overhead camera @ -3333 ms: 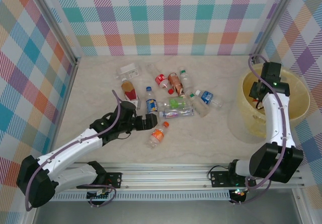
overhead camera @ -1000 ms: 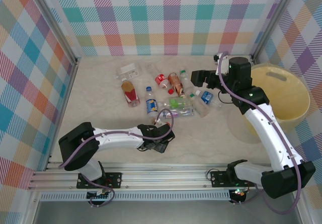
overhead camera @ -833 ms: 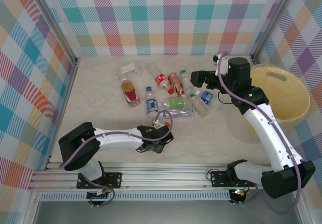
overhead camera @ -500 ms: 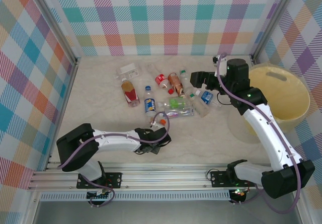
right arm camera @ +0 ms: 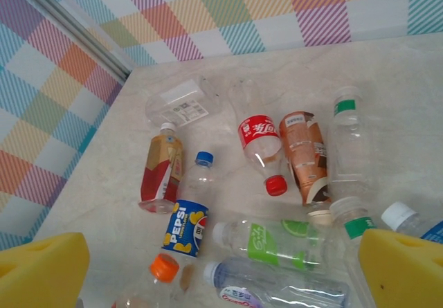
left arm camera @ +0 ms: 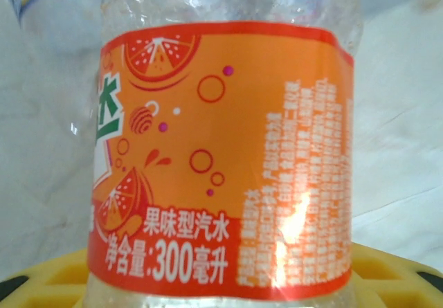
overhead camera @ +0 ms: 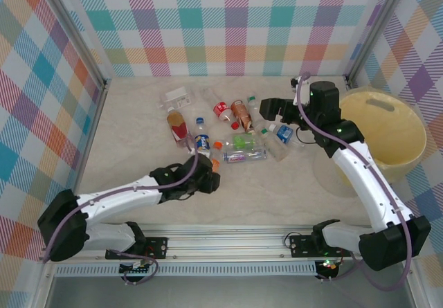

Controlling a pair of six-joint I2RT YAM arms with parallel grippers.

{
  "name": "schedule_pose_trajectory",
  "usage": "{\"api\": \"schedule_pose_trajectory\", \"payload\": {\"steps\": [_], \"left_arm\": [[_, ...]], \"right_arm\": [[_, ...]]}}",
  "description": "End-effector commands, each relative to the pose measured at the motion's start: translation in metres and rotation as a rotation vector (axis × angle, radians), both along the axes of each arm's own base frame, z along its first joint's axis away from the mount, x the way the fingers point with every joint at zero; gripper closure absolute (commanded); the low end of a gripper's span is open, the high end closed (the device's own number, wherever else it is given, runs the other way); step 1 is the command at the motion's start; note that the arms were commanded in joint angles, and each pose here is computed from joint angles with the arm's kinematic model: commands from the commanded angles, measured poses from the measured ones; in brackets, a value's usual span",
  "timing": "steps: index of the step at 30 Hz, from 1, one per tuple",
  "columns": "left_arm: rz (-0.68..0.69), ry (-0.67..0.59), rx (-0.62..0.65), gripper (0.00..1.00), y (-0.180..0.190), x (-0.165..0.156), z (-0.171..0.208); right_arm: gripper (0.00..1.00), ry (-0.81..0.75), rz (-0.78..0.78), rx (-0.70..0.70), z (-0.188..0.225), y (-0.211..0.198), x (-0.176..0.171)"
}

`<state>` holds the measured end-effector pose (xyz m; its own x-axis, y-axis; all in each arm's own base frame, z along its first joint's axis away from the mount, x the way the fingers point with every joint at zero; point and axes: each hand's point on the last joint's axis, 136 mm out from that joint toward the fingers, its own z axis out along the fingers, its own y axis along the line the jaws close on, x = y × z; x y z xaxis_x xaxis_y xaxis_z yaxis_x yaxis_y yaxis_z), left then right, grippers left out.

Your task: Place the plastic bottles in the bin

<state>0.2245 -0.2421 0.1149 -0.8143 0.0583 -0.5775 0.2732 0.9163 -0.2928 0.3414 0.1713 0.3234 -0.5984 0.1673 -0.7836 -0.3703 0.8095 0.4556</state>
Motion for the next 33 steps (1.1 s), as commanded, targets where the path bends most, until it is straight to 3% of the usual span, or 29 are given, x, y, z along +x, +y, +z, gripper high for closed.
{"api": "schedule_pose_trajectory", "payload": {"steps": [1, 8, 17, 21, 27, 33], "left_arm": [[-0.035, -0.058, -0.238, 0.64, -0.025, 0.017, 0.055], [-0.112, -0.167, -0.610, 0.65, -0.043, 0.056, 0.138], [-0.282, -0.307, -0.894, 0.65, -0.084, 0.078, 0.231], [-0.338, -0.290, -1.004, 0.65, -0.097, 0.078, 0.246], [-0.376, -0.243, -1.052, 0.64, -0.107, 0.078, 0.247], [-0.478, -0.216, -1.059, 0.63, -0.122, 0.063, 0.251]], "right_arm": [[0.00, -0.018, 0.032, 0.074, 0.011, 0.011, -0.001], [0.00, 0.019, 0.086, 0.160, 0.016, 0.025, -0.002], [0.00, 0.052, 0.207, 0.285, 0.030, 0.048, -0.007], [0.00, 0.052, 0.295, 0.375, 0.045, 0.062, -0.011], [0.00, 0.002, 0.406, 0.506, 0.065, 0.075, -0.017], [0.00, 0.027, 0.364, 0.485, 0.057, 0.075, -0.005]]}}
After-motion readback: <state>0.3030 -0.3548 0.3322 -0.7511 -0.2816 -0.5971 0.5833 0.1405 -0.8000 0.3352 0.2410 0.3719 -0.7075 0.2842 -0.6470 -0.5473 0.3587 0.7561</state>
